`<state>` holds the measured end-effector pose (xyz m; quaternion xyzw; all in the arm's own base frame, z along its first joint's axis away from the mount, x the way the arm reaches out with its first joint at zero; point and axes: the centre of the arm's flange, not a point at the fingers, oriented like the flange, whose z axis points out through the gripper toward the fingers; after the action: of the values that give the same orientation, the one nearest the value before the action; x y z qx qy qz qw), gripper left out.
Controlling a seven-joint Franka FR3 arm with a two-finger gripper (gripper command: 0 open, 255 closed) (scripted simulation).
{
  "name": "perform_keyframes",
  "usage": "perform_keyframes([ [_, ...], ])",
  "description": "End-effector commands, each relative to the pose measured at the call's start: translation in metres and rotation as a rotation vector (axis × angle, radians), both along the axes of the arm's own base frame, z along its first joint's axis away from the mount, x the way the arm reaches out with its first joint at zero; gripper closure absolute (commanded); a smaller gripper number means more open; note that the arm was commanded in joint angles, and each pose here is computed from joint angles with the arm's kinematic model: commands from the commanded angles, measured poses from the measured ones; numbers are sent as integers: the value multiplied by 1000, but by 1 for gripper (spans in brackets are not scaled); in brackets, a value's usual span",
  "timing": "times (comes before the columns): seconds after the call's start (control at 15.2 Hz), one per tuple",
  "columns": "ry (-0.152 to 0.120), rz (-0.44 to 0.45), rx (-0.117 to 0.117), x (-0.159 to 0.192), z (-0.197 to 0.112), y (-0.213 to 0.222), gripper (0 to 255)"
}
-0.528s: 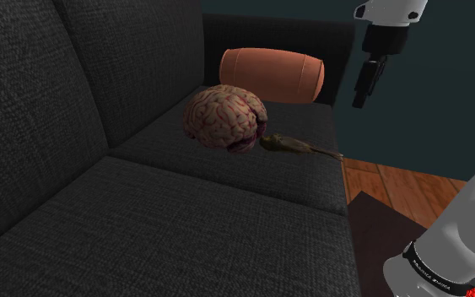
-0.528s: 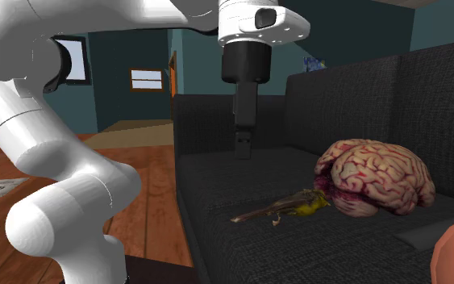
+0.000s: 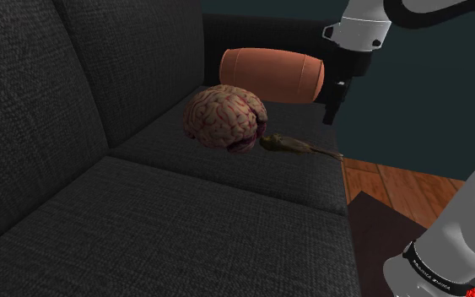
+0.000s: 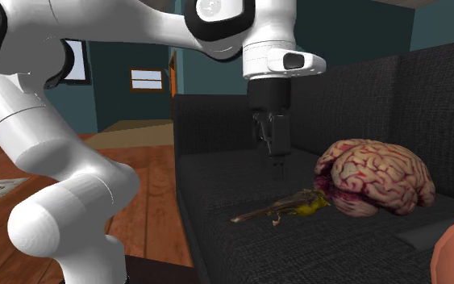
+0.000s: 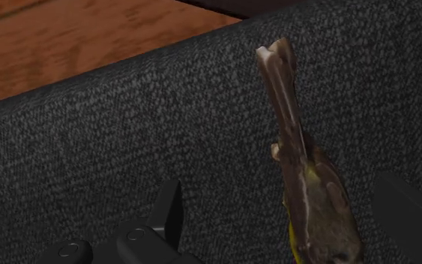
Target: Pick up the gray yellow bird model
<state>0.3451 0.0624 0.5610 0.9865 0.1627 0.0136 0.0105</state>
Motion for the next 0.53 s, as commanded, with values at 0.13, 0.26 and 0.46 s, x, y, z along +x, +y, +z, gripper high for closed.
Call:
perform_keyframes([
  [0.13,-41,87,17,18,-30,34,0],
  [0.26,-60,130,26,27,-44,51,0],
  [0.46,-66,144,28,30,-59,57,0],
])
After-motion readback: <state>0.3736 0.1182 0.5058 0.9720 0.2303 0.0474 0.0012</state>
